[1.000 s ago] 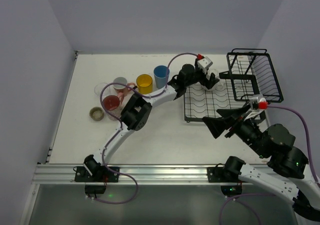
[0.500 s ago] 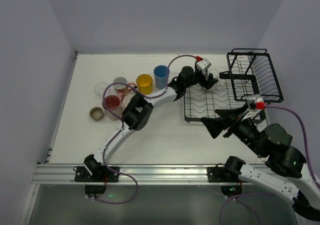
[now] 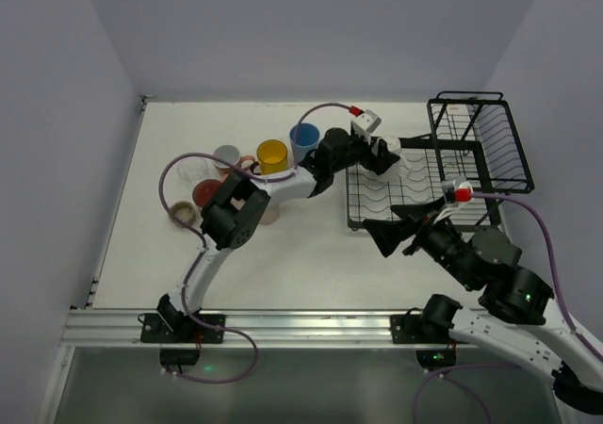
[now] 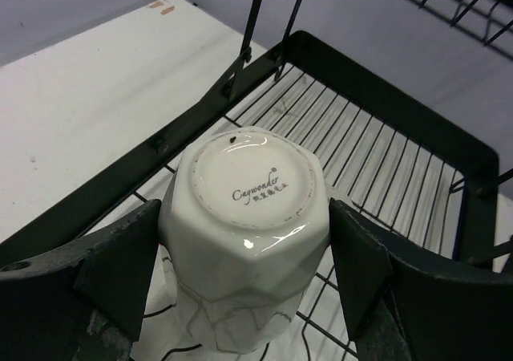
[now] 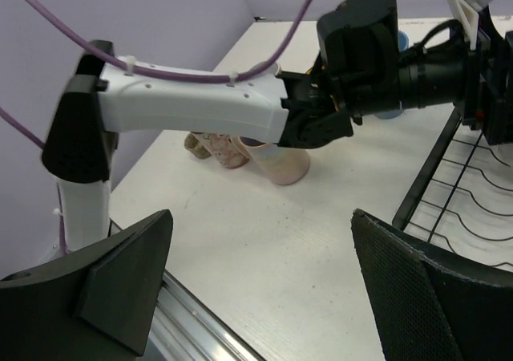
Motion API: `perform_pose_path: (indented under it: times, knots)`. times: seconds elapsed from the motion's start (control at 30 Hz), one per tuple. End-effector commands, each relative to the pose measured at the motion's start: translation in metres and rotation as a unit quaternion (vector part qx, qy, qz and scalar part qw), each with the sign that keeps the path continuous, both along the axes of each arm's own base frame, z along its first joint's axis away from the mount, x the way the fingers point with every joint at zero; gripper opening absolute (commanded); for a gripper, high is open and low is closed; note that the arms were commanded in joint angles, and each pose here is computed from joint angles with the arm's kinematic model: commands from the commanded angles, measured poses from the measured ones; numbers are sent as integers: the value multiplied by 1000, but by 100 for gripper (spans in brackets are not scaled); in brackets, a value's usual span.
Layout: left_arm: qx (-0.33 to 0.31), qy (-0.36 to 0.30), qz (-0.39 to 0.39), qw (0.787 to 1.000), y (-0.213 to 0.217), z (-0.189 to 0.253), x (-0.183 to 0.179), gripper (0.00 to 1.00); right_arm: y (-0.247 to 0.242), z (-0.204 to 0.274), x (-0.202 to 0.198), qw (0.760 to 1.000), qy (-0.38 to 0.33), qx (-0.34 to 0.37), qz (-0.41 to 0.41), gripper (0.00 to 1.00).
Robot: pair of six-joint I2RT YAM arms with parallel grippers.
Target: Unload the cups from the dish rack
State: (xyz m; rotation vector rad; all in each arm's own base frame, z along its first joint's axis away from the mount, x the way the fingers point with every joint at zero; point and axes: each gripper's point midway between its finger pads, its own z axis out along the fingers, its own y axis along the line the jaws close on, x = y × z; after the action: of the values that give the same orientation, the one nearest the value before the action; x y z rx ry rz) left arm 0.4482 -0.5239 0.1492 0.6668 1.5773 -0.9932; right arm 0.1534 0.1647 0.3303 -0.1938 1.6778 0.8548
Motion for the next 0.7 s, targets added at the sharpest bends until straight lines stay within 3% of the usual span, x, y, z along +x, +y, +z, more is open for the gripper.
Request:
perform_pose_path:
  times: [0.0,0.17,0.23,0.27,0.3,0.37,0.4,0.43,0.67]
  knots:
    - [-177,-105,15,979,28,188,-18,0,12,17,2,999,-31,27,17,95]
    - [-243,-90,8,966,59,249,-49,0,15,27,-1,997,-51,51,29,95]
    - [-261,-74,12,963,73,255,-58,0,16,25,2,996,-53,63,21,93]
    - [-294,-68,7,953,87,280,-71,0,15,30,2,995,-57,76,20,93]
    - [-296,-45,13,954,94,269,-73,0,14,32,3,994,-59,86,14,92]
    - [-342,-24,7,939,117,299,-93,0,16,28,6,993,-53,103,8,90]
    - [-343,-3,15,939,124,286,-95,0,18,22,9,993,-49,105,4,88]
    - [-364,-3,11,931,137,304,-108,0,18,20,11,992,-44,114,-1,87]
    - [-438,91,-8,894,187,301,-162,0,18,25,20,979,-62,194,-24,82]
